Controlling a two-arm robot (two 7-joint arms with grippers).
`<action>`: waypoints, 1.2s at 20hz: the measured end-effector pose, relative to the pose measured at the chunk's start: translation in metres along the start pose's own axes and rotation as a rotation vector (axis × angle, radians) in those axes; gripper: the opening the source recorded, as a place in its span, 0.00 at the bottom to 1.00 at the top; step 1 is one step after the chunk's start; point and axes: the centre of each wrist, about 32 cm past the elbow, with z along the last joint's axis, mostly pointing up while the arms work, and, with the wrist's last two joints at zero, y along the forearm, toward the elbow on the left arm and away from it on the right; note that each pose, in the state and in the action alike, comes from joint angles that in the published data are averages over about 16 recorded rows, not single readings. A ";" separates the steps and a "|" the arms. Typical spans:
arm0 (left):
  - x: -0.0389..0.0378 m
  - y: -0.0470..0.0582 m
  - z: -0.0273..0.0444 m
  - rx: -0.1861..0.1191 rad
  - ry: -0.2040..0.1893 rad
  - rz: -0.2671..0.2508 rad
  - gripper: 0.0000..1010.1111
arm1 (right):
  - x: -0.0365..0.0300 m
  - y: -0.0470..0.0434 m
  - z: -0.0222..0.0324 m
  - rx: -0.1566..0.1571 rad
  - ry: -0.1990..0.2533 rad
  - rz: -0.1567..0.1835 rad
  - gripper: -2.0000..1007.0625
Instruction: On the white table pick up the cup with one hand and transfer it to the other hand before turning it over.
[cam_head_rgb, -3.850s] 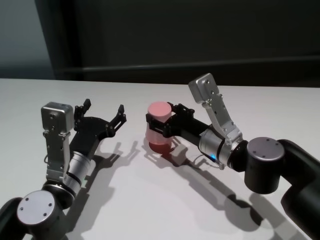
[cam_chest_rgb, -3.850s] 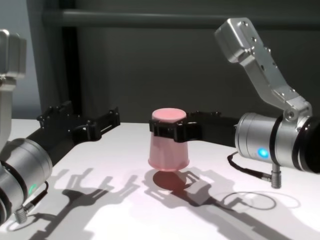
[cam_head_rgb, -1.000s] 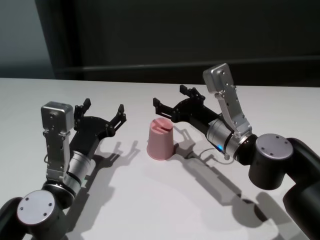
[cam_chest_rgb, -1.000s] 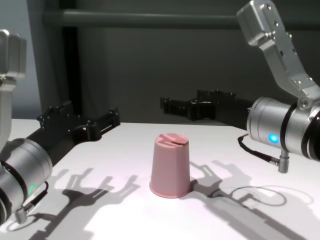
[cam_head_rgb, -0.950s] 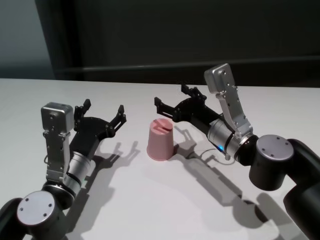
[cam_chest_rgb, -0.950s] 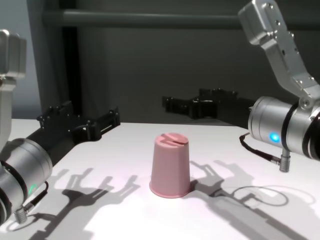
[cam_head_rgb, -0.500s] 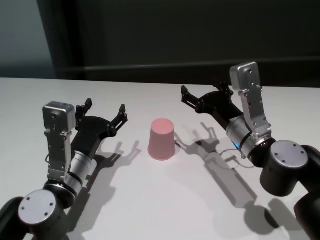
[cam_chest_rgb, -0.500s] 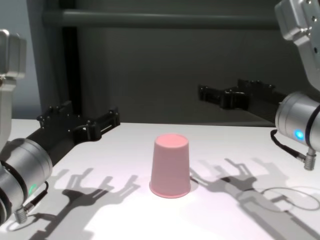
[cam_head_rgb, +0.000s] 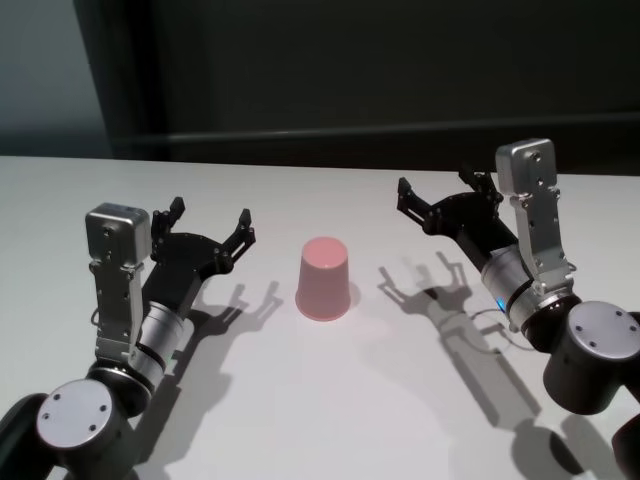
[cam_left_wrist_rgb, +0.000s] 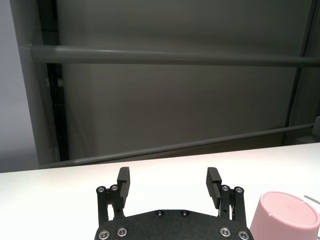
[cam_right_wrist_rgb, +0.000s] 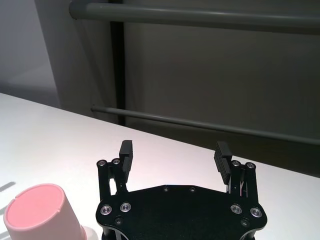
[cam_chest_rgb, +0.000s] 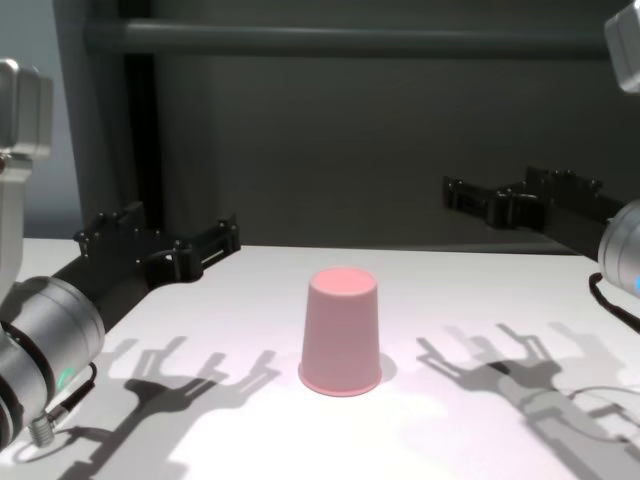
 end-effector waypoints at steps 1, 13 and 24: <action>0.0000 0.000 0.0000 0.000 0.000 0.000 0.99 | 0.0008 -0.0020 -0.0007 0.000 0.000 -0.007 0.99; 0.0000 0.000 0.0000 0.000 0.000 0.000 0.99 | 0.0054 -0.0237 -0.0117 0.008 -0.006 -0.085 0.99; 0.0000 0.000 0.0000 0.000 0.000 0.000 0.99 | 0.0051 -0.0392 -0.0203 0.011 -0.019 -0.156 0.99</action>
